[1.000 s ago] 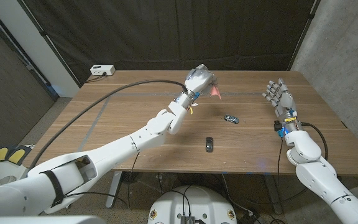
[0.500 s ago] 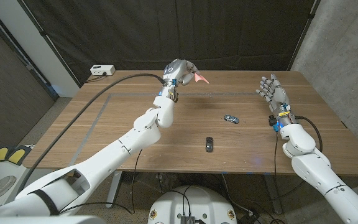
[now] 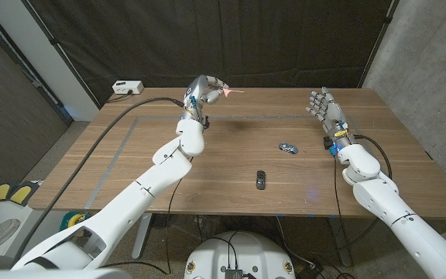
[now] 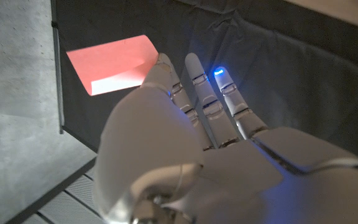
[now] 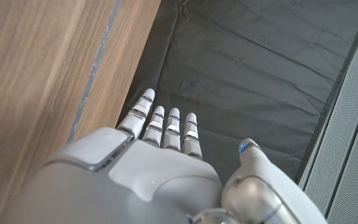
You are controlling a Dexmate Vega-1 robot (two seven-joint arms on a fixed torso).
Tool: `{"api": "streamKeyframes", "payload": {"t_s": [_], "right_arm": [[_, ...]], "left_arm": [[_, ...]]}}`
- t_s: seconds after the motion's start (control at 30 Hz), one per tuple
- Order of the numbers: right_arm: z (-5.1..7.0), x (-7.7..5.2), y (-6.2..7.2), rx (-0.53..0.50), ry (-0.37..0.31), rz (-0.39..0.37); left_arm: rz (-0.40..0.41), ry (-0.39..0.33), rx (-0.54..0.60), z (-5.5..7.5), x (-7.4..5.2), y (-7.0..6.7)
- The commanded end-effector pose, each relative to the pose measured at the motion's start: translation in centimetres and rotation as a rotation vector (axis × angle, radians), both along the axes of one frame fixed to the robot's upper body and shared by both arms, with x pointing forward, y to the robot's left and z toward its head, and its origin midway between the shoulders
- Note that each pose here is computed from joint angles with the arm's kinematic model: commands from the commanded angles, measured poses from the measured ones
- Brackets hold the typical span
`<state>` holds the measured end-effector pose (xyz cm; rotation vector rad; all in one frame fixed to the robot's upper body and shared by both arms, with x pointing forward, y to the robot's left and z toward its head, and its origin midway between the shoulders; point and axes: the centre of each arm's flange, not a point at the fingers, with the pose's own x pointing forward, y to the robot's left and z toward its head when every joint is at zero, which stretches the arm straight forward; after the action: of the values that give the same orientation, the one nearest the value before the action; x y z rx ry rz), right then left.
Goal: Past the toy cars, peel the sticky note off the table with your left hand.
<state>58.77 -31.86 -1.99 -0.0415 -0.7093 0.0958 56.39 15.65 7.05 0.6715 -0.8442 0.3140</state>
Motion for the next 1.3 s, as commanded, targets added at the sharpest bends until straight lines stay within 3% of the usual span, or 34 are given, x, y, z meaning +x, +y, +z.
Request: {"api": "streamKeyframes", "payload": {"t_s": [0.03,0.23,0.77,0.9,1.3], "right_arm": [[1.4,1.4,1.6,-0.023,0.001,0.047],[1.5,1.9,2.0,-0.02,0.001,0.061],[1.4,1.9,1.8,0.003,-0.02,0.069],[1.3,1.8,1.7,0.009,-0.027,0.07],[1.3,1.4,1.8,0.01,-0.035,0.07]], "left_arm": [[-0.134,0.163,-0.22,-1.2,0.4,3.6],[-0.198,0.227,-0.296,-1.7,0.6,4.7],[-0.284,0.285,-0.565,-3.4,0.0,6.5],[-0.3,0.289,-0.572,-3.5,0.0,6.6],[-0.343,0.284,-0.443,-3.3,-0.5,6.6]]}}
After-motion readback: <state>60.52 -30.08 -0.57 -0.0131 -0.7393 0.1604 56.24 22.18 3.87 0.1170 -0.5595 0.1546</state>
